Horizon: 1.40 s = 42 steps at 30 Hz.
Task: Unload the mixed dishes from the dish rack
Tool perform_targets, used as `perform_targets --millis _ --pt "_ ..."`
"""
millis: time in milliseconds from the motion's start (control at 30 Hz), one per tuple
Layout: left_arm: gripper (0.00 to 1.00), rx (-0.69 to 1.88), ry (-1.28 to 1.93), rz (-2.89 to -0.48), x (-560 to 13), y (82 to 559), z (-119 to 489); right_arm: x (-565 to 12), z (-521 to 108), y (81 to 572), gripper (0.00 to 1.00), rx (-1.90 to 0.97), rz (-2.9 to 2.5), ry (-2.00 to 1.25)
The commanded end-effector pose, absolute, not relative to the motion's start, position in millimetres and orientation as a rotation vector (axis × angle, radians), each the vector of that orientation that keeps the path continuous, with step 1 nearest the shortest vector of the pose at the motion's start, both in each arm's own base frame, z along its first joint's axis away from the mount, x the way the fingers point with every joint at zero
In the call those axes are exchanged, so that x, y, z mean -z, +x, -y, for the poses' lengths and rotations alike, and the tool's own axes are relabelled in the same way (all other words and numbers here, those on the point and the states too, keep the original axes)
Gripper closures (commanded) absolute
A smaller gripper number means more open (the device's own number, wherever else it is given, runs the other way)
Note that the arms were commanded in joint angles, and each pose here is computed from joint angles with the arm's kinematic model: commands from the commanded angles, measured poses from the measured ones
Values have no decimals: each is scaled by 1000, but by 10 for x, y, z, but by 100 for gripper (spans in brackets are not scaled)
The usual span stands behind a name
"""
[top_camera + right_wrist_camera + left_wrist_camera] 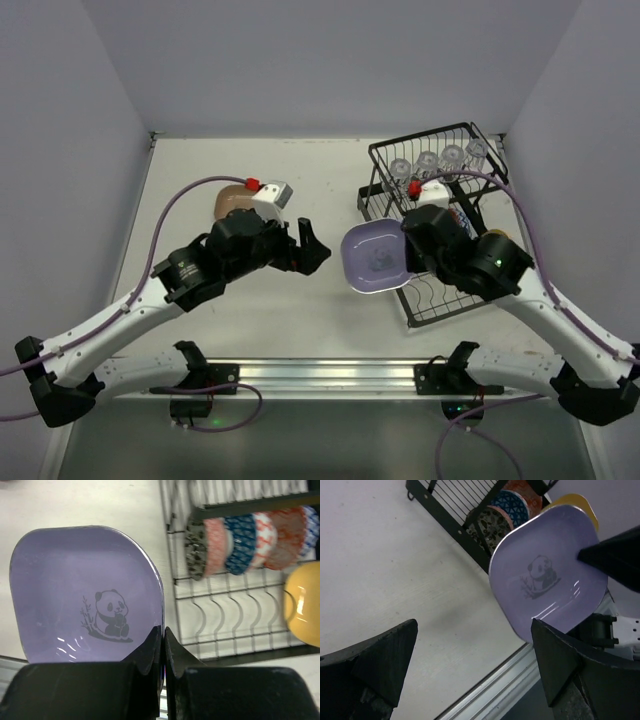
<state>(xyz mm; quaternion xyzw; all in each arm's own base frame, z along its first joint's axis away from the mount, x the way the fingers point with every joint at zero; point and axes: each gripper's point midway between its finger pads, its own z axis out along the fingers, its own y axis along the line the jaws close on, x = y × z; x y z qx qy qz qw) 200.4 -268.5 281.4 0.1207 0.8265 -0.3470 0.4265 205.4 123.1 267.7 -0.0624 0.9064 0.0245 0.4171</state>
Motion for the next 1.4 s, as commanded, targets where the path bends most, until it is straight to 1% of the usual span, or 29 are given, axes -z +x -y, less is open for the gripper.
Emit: perform_targets --millis 0,100,133,167,233,267,333,433,467,500,533,600,633,700,733,867,900,933,967,1000,1033,1100,1133,1200,1233,1300,1333,1367 --pt "0 745 77 -2004 -3032 2267 2494 -2909 -1776 2225 100 -261 -2166 22" --pt "0 611 35 -2038 -2903 2365 2353 -2930 -2051 2347 100 -291 -2116 66" --pt "2 580 23 -2043 -2902 2387 2318 -2946 -2098 2371 100 -297 -2107 94" --pt "7 526 7 -2052 -2861 2411 2242 -2939 -2178 2388 100 -294 -2106 84" --pt "12 496 -3 -2056 -2831 2435 2210 -3035 -2315 2425 100 -337 -2075 73" --pt "18 486 -7 -2058 -2819 2450 2204 -3080 -2396 2442 100 -367 -2054 75" --pt "26 479 -4 -2068 -2801 2459 2220 -3118 -2415 2460 100 -382 -2034 98" --pt "28 457 2 -2097 -2716 2505 2287 -3176 -2440 2483 100 -419 -1999 119" --pt "30 436 9 -2117 -2642 2527 2306 -3191 -2444 2486 100 -428 -1990 121" --pt "36 430 10 -2120 -2631 2536 2317 -3194 -2458 2492 100 -436 -1983 116" --pt "51 427 13 -2122 -2624 2543 2326 -3193 -2458 2497 100 -432 -1982 116" --pt "65 426 18 -2123 -2611 2564 2350 -3183 -2463 2498 100 -430 -1983 111" --pt "77 430 23 -2120 -2617 2571 2365 -3180 -2470 2503 100 -430 -1982 110" --pt "96 428 19 -2107 -2659 2597 2366 -3156 -2490 2500 100 -439 -1981 101" --pt "100 428 20 -2102 -2679 2602 2366 -3140 -2497 2497 100 -440 -1985 94" --pt "100 368 5 -2098 -2719 2685 2251 -3067 -2428 2561 100 -387 -1986 105" --pt "100 332 -22 -2101 -2723 2791 2123 -3048 -2429 2564 88 -396 -1996 98" --pt "100 314 -44 -2108 -2703 2869 2021 -3052 -2387 2593 41 -395 -1996 109" --pt "100 353 -35 -2131 -2667 2916 1999 -3028 -2352 2593 22 -385 -2001 109" --pt "100 306 -84 -2143 -2594 3083 1729 -3031 -2301 2600 9 -372 -1998 113" --pt "100 296 -103 -2141 -2589 3155 1613 -3050 -2245 2606 1 -366 -1992 123" --pt "100 251 -117 -2149 -2537 3302 1398 -3115 -2087 2555 1 -355 -1977 131" --pt "100 213 -198 -2145 -2528 3453 1118 -3158 -2006 2546 1 -342 -1960 141" --pt "100 281 -235 -2201 -2362 3613 1007 -3250 -1833 2476 1 -341 -1931 152" --pt "100 282 -328 -2206 -2279 3721 746 -3288 -1751 2460 1 -334 -1915 167" --pt "100 402 -406 -2221 -2111 3876 704 -3351 -1593 2376 1 -350 -1886 182" --pt "100 406 -418 -2210 -2052 4028 636 -3372 -1539 2352 1 -360 -1877 189" --pt "100 334 -399 -2220 -2021 4106 541 -3350 -1497 2321 1 -361 -1876 181"
